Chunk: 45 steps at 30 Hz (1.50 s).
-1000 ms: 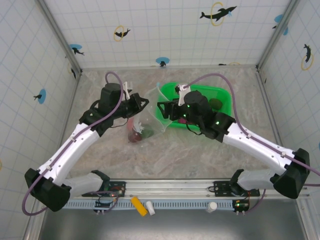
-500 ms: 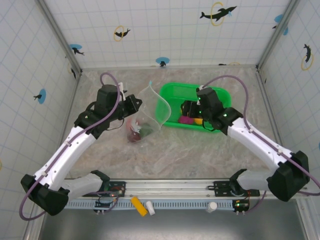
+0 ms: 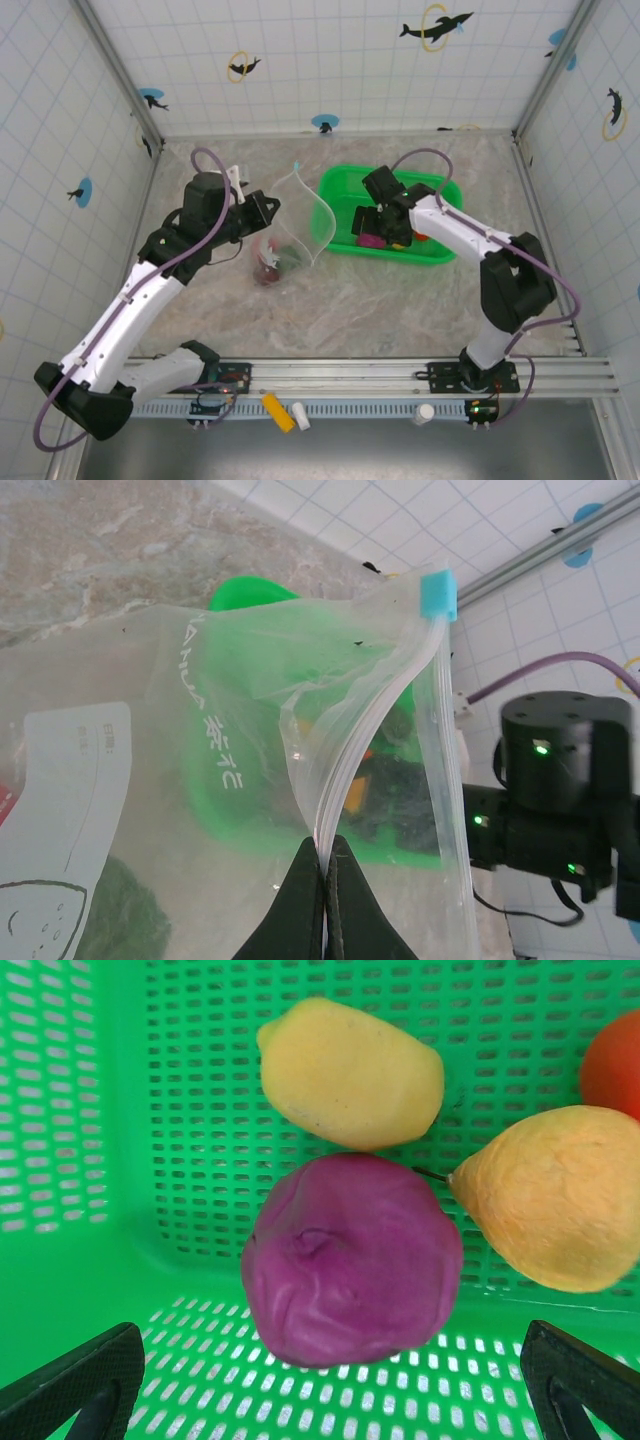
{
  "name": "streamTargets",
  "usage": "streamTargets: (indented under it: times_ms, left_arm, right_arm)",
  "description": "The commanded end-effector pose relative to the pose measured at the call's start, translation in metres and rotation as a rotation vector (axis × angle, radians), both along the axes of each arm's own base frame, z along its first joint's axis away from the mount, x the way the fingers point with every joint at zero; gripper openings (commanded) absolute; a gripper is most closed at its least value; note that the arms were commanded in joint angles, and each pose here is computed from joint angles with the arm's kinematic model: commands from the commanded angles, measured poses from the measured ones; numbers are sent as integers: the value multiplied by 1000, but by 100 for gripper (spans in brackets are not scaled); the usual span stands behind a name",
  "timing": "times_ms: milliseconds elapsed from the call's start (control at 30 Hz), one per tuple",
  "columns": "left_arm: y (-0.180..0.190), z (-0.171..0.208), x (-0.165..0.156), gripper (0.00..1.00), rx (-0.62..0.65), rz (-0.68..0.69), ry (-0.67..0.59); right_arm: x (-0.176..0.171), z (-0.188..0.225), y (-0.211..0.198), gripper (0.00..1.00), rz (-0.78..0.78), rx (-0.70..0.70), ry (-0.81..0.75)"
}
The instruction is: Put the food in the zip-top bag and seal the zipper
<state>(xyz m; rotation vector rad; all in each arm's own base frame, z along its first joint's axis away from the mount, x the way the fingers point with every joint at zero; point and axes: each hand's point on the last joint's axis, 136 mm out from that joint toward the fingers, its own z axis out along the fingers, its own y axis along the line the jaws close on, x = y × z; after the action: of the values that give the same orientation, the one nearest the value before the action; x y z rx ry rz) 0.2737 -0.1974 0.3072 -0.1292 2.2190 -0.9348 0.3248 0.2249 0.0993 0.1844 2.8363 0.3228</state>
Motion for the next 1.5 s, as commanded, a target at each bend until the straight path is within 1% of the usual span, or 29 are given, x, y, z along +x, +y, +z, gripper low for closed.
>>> streamTargets:
  times_ms: [0, 167, 267, 367, 567, 700, 767, 800, 867, 1000, 1133, 1233, 1333, 1400, 1467]
  left_arm:
    - [1, 3, -6, 0, 17, -21, -22]
    - [3, 4, -6, 0, 17, -18, -25]
    - [2, 3, -7, 0, 16, -22, -21]
    - [2, 1, -6, 0, 20, -21, -17]
    - [0, 3, -4, 0, 19, -27, -18]
    - [-2, 3, -2, 0, 20, -30, -15]
    - [-3, 1, -2, 0, 19, -35, -8]
    - [-5, 2, -2, 0, 16, -40, -7]
    - [-6, 2, -3, 0, 6, -46, -3]
    - [-13, 5, -4, 0, -26, -70, 4]
    - [-24, 4, -5, 0, -67, -114, 26]
    - [-30, 3, -6, 0, -98, -141, 38]
    - [-36, -1, -6, 0, -123, -158, 54]
    - [-41, -2, -7, 0, -153, -176, 65]
    - [-46, -1, -8, 0, -180, -193, 70]
  right_arm:
    - [-7, -14, 10, 100, 23, 22, 109]
    - [-8, -49, 9, 100, 23, -25, 185]
    - [-7, -60, 7, 95, 23, -39, 193]
    - [1, -59, 1, 88, 8, -56, 164]
    - [14, -48, -2, 75, 0, -28, 119]
    - [20, -32, -2, 73, 18, -27, 67]
    - [24, -16, -3, 73, 36, -28, 21]
    - [27, -5, -3, 70, 47, -28, -14]
    - [30, 21, -3, 70, 75, -26, -92]
    - [29, 83, 3, 69, 161, 48, -267]
    - [19, 145, 6, 68, 251, 107, -463]
    - [1, 193, 14, 67, 318, 167, -611]
    - [-26, 236, 35, 67, 420, 270, -730]
    - [-46, 257, 52, 67, 481, 349, -781]
    - [-62, 267, 70, 67, 537, 424, -793]
